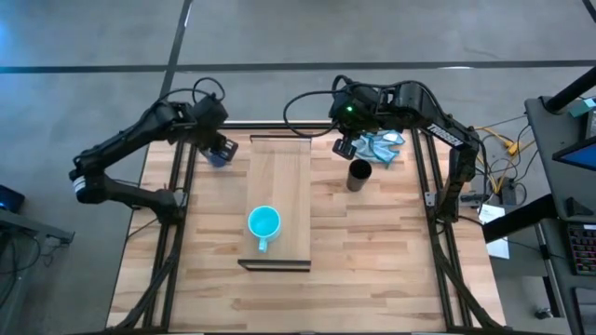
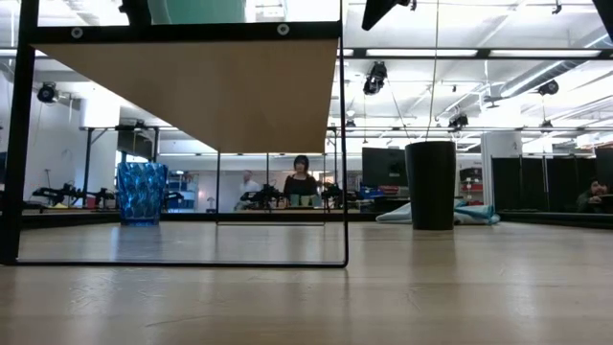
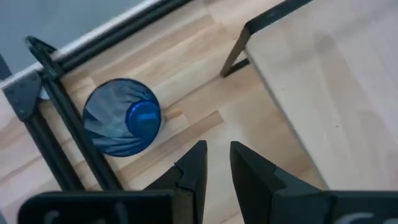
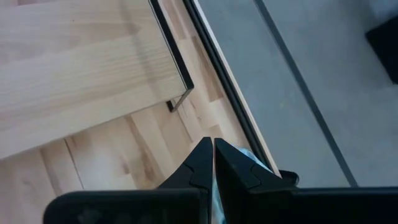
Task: Stack small to large cups/mugs on shelf
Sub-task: Put the blue cup on the shelf
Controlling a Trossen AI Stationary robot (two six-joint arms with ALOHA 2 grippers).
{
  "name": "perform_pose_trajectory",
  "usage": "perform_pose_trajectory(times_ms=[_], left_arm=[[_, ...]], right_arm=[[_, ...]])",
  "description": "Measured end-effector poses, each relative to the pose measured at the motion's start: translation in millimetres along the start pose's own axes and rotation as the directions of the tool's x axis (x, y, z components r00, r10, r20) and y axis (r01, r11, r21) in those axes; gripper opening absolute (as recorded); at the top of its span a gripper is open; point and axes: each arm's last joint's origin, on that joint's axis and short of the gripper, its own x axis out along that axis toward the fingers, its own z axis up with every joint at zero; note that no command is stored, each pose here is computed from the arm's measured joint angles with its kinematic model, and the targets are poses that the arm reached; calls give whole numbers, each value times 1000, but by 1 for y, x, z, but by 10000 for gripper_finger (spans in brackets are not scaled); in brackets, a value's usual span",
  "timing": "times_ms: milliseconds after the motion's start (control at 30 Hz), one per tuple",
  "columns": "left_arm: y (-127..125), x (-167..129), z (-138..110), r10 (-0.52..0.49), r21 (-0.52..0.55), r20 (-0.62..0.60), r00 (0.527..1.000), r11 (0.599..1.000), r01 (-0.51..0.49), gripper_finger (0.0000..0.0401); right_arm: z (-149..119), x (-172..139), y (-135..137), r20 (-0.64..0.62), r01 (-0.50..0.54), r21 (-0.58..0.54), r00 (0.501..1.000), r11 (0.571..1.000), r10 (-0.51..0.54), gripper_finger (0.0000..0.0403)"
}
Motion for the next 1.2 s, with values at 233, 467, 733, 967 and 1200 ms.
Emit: perform_pose_trajectory(times_ms=[233, 467, 733, 967, 1200], left_arm=[[15, 12, 12, 37, -27, -36, 999, 999, -38, 56], [25, 28, 19, 60, -10, -147, 987, 998, -62, 56], [24, 57, 33, 65, 48, -226, 972, 997, -56, 56], [27, 84, 42, 90, 64, -308, 947, 995, -74, 56], [39, 90, 44, 111, 23, -344, 932, 994, -110, 56]], right_arm=[[0, 0, 0, -1, -8, 32, 1000, 999, 8, 9], [0, 0, 0, 0, -9, 86, 1000, 996, 9, 9], [0, 0, 0, 1, -10, 147, 1000, 989, 10, 9], [0, 0, 1, -1, -11, 153, 1000, 988, 11, 9], [-1, -1, 1, -5, -10, 154, 1000, 988, 11, 9]])
